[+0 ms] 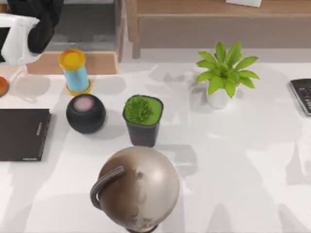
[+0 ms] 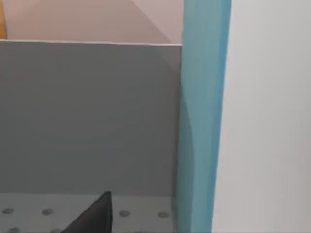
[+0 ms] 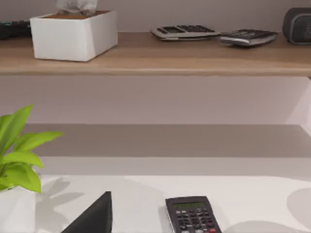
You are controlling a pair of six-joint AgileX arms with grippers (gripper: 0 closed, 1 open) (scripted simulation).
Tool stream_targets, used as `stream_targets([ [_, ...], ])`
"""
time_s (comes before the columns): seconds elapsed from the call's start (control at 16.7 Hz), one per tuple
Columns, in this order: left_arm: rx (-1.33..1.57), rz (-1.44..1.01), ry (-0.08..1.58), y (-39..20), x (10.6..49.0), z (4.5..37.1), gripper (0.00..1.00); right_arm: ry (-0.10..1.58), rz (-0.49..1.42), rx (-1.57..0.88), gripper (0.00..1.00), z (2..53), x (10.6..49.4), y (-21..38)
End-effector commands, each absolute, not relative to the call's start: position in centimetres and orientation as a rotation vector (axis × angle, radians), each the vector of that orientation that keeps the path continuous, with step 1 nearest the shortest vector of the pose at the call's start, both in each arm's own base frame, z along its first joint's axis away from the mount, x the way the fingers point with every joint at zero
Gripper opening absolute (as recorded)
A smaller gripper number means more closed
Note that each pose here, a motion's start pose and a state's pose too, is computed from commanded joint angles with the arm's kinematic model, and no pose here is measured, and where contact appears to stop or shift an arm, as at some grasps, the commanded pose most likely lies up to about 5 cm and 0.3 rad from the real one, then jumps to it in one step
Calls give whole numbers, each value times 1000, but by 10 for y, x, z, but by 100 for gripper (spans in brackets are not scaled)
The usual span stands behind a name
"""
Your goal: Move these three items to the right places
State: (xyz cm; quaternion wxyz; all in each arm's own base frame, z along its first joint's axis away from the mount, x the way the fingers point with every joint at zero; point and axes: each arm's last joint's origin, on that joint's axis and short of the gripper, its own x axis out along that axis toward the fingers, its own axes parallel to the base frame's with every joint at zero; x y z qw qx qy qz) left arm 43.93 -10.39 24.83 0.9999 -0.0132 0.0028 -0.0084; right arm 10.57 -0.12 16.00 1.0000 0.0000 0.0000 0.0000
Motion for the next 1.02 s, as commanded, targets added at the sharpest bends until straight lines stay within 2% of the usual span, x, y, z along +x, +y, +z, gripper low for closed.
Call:
stream_targets([
  [0.3, -26, -16, 5, -105, 461, 248, 100, 0, 0, 0, 100, 160, 106, -1],
  [0.54, -26, -17, 5, -105, 463, 248, 100, 0, 0, 0, 100, 160, 106, -1],
  [1.02, -26, -17, 5, -105, 463, 248, 40, 0, 0, 0, 100, 160, 106, -1],
])
